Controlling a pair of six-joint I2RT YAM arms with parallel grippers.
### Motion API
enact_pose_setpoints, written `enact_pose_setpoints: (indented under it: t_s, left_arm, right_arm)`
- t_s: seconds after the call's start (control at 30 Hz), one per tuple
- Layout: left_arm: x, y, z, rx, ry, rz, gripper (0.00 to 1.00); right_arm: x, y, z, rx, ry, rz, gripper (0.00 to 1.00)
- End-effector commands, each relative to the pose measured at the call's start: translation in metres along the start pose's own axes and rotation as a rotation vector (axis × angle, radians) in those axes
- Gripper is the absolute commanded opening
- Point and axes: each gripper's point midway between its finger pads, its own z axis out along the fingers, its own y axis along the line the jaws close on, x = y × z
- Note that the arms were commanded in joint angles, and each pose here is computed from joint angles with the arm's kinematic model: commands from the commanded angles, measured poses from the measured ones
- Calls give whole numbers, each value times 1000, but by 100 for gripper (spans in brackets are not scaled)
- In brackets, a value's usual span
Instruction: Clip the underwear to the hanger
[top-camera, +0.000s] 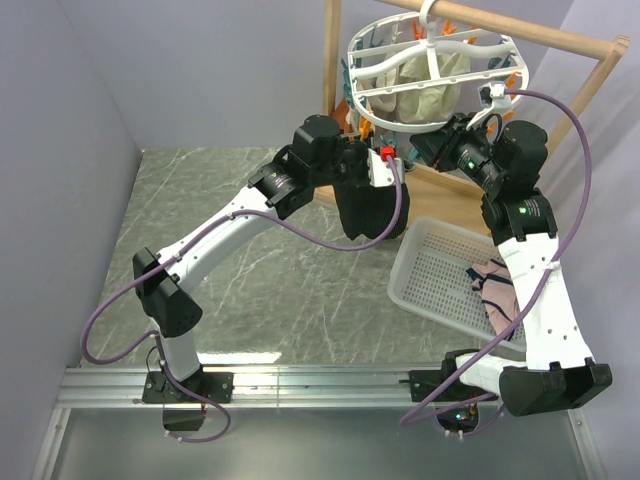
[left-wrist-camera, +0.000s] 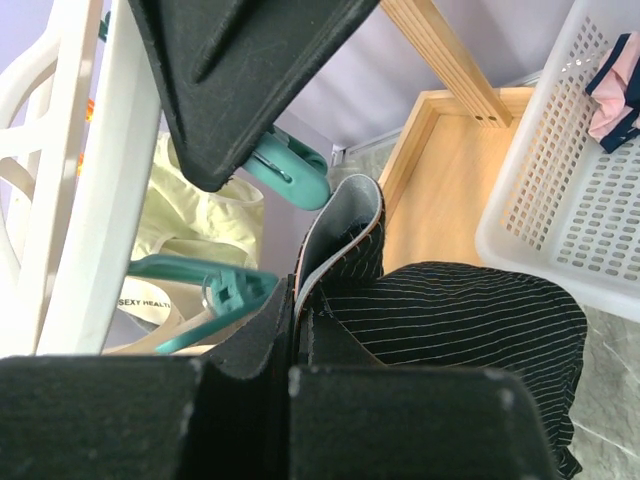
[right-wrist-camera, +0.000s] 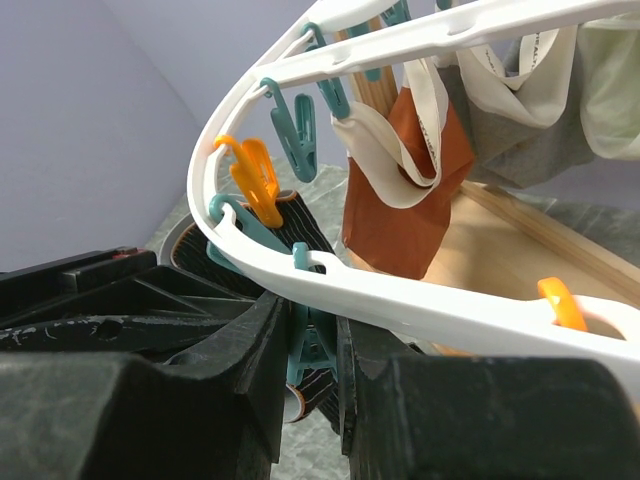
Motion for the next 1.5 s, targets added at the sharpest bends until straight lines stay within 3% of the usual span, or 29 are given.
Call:
enact_pose_setpoints:
  t_s: [0.0,0.63,1.47]
  left_arm:
    - [-25,20,-4,-50,-58,16,0]
    - [0,9,3,13,-17,-19,0]
    - [-30,27,-8,-23,-100,-55,0]
  right_arm:
    - [-11,8,-3,-18,-43,-22,0]
    - [-17,14,-6,-47,-91,-24,0]
    - [-9,7,-2,-37,-83,-55,0]
